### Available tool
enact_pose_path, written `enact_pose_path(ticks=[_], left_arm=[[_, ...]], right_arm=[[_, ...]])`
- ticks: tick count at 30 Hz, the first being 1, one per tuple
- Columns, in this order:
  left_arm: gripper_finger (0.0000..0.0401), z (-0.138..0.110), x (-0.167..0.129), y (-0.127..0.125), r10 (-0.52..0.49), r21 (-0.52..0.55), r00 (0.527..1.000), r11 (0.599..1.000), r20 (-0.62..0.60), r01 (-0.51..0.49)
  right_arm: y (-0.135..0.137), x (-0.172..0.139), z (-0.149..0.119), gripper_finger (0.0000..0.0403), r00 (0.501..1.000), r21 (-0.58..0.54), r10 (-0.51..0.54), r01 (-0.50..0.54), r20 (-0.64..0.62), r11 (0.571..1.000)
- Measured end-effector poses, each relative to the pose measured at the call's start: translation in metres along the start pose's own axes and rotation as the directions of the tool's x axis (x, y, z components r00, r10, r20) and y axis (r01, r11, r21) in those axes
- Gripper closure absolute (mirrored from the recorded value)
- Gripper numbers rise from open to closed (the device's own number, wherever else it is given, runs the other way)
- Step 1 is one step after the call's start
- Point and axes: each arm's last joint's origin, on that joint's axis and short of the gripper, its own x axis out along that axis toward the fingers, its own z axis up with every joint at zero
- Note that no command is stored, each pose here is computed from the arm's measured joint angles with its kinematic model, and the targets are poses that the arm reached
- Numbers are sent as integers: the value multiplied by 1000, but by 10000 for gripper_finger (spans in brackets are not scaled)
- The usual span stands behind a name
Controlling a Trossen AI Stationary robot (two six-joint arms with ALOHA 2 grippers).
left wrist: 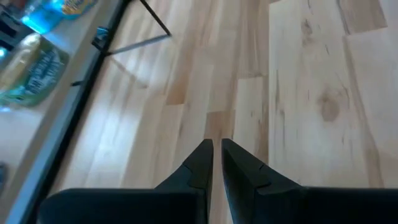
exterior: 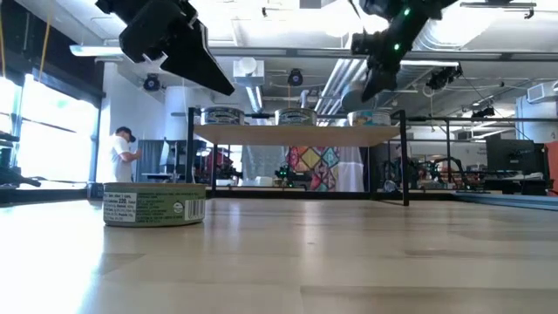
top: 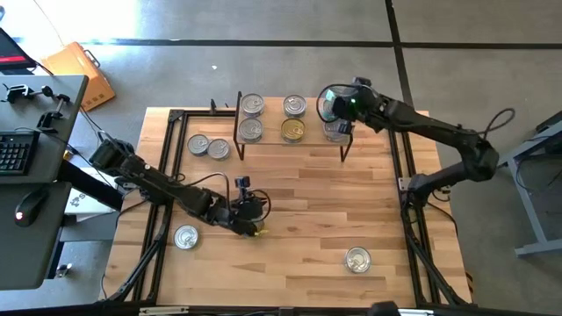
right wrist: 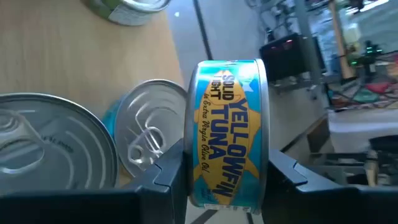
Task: Stack canned seafood by type on shelf
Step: Stack the yellow tuna can on top of the yellow tuna can on the shelf
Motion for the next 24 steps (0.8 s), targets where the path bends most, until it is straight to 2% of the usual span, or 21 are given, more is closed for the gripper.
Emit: enact_pose_path(ticks=[5, 11, 18, 24], left_arm=[[378, 0, -4, -3, 29, 13, 1000, 999, 13, -29], [378, -1, -4, -4, 27, 14, 1000, 1000, 11, -27], [378, -1, -4, -4, 27, 12, 1000, 1000, 10, -28], [378, -1, -4, -4, 27, 12, 1000, 1000, 10, -27]], right_arm=[[8, 22, 2, 281, 999, -58, 28, -30, -43, 998], [14, 23, 5, 277, 998, -78, 27, -31, -52, 996], [19, 19, 9, 207, 998, -94, 30, -34, -48, 995], [22, 18, 8, 182, 997, -114, 13, -22, -78, 993]])
